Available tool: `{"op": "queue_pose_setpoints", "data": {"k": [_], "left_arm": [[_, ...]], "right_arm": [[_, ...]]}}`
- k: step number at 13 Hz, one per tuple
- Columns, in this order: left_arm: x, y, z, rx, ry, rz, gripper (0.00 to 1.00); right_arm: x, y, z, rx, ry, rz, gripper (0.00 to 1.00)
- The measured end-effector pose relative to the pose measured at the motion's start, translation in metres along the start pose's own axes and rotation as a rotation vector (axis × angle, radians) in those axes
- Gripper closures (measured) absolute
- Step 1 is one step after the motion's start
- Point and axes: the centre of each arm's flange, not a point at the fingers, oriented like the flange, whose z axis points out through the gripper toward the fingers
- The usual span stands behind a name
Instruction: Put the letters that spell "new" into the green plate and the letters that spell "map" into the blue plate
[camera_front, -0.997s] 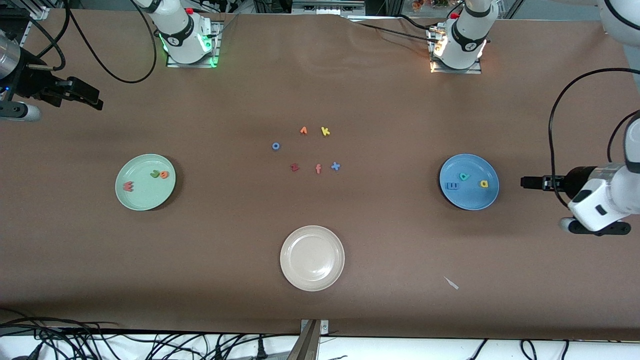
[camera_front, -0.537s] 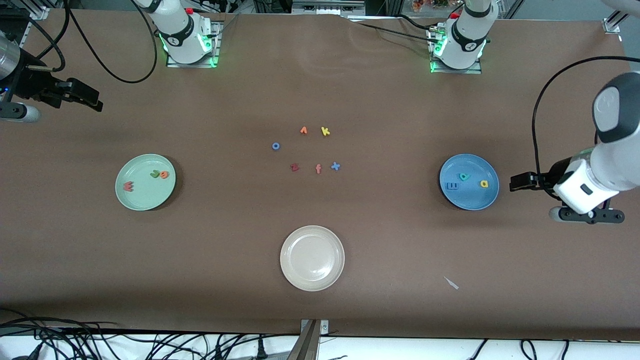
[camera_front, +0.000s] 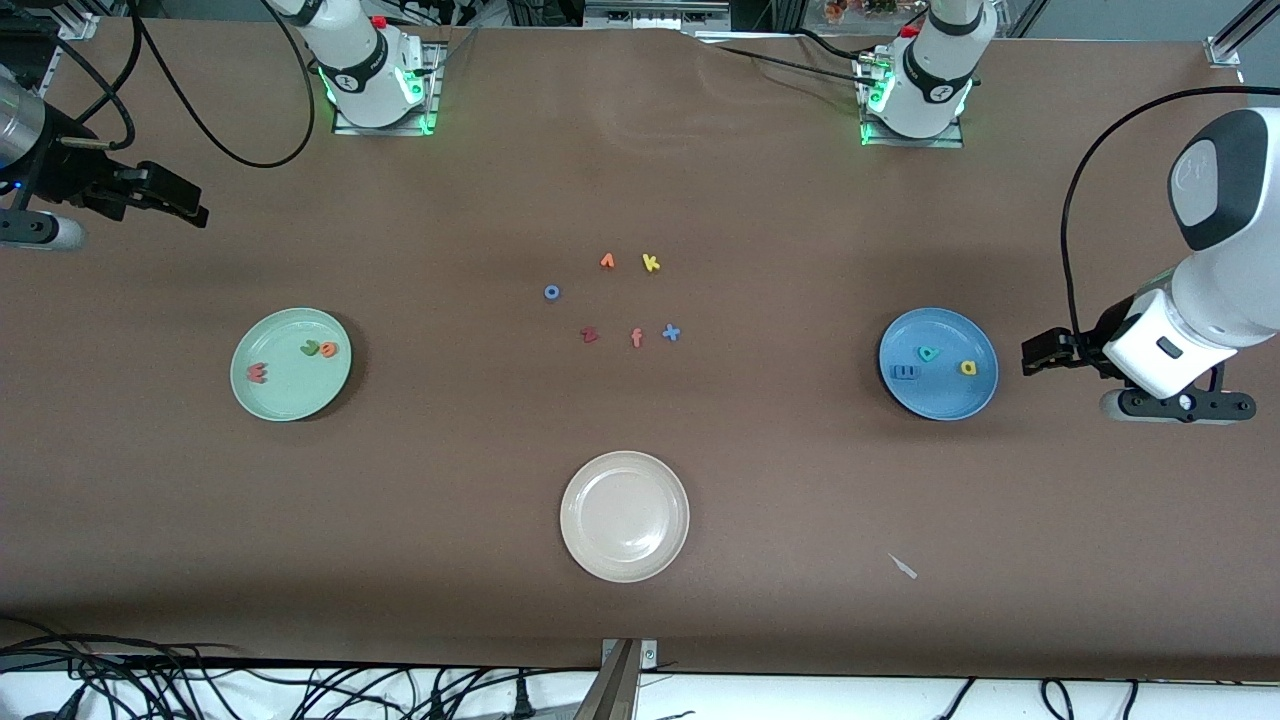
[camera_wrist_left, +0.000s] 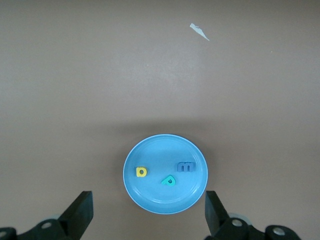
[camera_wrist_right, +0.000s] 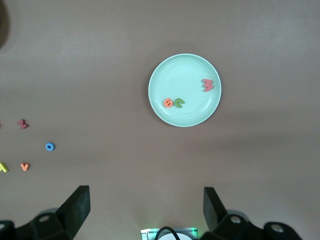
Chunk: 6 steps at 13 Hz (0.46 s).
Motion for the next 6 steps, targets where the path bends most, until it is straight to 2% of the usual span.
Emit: {"op": "queue_pose_setpoints", "data": {"k": [6], "left_arm": [[-0.002, -0.007, -0.020, 0.006, 0.041, 0.006, 0.00]], "right_arm": [[0.000, -0.001, 0.000, 0.000, 0.001, -0.001, 0.00]]}}
